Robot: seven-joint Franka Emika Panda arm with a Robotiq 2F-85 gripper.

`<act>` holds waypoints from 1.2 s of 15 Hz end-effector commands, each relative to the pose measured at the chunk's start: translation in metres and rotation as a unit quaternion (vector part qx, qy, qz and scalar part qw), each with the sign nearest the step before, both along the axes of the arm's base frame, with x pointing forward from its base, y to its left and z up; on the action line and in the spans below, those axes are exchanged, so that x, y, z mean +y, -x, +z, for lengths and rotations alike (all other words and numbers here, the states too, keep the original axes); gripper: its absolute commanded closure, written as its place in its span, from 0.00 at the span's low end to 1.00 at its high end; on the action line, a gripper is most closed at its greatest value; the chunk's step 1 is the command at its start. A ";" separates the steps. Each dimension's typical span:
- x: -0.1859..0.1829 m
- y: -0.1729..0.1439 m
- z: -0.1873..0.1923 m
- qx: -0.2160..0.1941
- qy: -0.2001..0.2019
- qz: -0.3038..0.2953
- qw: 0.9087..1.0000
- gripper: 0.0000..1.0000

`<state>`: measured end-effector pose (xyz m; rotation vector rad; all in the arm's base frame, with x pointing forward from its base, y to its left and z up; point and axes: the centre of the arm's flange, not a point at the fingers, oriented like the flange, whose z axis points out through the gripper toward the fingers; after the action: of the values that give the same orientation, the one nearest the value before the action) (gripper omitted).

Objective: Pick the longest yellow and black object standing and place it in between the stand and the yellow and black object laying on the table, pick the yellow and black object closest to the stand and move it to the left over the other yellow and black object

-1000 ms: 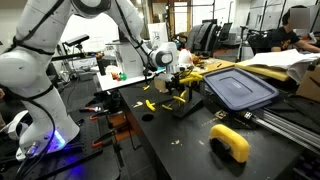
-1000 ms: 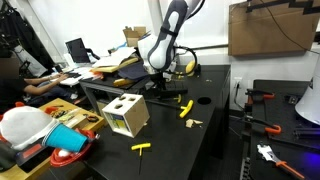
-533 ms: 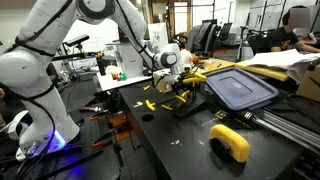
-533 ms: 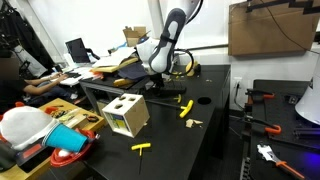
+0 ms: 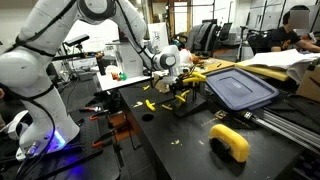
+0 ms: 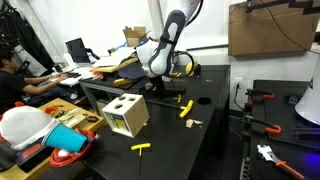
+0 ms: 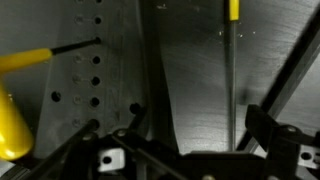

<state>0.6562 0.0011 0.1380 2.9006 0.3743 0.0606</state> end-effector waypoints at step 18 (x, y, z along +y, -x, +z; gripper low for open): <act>0.050 0.053 -0.013 0.055 -0.028 0.007 0.998 0.88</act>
<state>0.6160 0.0511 0.1219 2.9493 0.4432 -0.0493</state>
